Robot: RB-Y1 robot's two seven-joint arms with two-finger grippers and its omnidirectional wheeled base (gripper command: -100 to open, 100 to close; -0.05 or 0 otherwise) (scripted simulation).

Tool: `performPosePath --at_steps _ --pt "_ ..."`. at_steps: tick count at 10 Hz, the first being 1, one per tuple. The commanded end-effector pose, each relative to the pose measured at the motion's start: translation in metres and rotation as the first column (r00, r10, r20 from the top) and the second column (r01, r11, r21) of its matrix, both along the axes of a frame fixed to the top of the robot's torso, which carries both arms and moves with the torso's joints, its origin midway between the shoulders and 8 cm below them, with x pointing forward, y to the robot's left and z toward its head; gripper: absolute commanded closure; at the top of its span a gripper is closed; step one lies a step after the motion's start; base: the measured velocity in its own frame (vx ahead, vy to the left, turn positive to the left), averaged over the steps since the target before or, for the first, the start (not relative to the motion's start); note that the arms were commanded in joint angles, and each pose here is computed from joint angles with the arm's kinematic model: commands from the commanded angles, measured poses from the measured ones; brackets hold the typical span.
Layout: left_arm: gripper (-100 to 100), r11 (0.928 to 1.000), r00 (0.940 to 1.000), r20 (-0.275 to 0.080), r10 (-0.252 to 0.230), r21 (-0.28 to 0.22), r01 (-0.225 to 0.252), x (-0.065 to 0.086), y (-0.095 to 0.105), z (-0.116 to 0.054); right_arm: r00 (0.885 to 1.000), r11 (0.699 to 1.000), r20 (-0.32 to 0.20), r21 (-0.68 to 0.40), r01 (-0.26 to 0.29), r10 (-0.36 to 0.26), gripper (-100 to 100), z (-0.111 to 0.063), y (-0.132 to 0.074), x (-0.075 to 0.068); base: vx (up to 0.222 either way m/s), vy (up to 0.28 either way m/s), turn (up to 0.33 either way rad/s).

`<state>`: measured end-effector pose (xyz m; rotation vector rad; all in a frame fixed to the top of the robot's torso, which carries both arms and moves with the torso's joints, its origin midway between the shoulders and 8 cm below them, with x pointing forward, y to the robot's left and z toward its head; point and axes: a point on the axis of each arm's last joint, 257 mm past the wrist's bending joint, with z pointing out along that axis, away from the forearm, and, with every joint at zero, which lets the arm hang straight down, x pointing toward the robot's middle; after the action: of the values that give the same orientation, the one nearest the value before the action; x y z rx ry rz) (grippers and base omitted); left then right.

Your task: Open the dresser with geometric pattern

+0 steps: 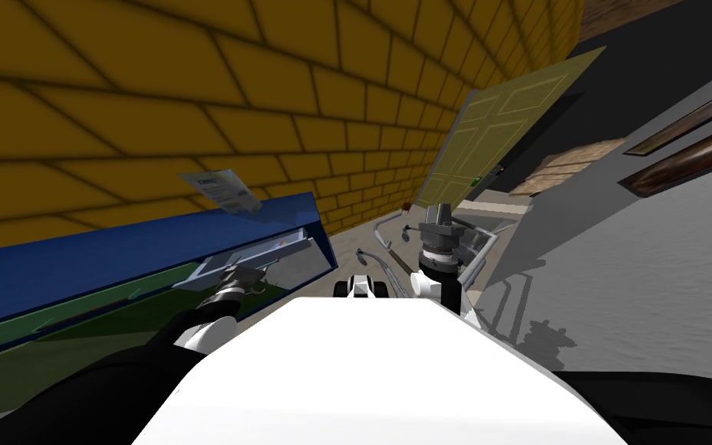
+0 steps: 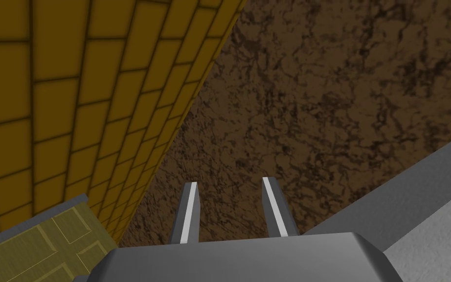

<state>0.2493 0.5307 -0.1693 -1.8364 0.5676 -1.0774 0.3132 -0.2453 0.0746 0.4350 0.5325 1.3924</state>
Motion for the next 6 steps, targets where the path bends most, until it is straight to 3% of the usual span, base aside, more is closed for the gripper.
performPosePath --at_steps 1,6 --pt "0 1.0 1.0 -0.006 0.001 -0.004 -0.001 -0.0014 0.0 -0.0018 1.0 1.0 0.0 0.0 0.0 0.0 0 0.0 0.0 0.0 0.006 0.005 0.001" --pt "0 0.9998 0.9996 -0.026 0.006 -0.016 -0.006 -0.0049 0.0007 -0.0111 1.0 1.0 0.0 0.0 0.0 0.0 0 0.0 0.0 0.0 0.0 0.0 0.0"
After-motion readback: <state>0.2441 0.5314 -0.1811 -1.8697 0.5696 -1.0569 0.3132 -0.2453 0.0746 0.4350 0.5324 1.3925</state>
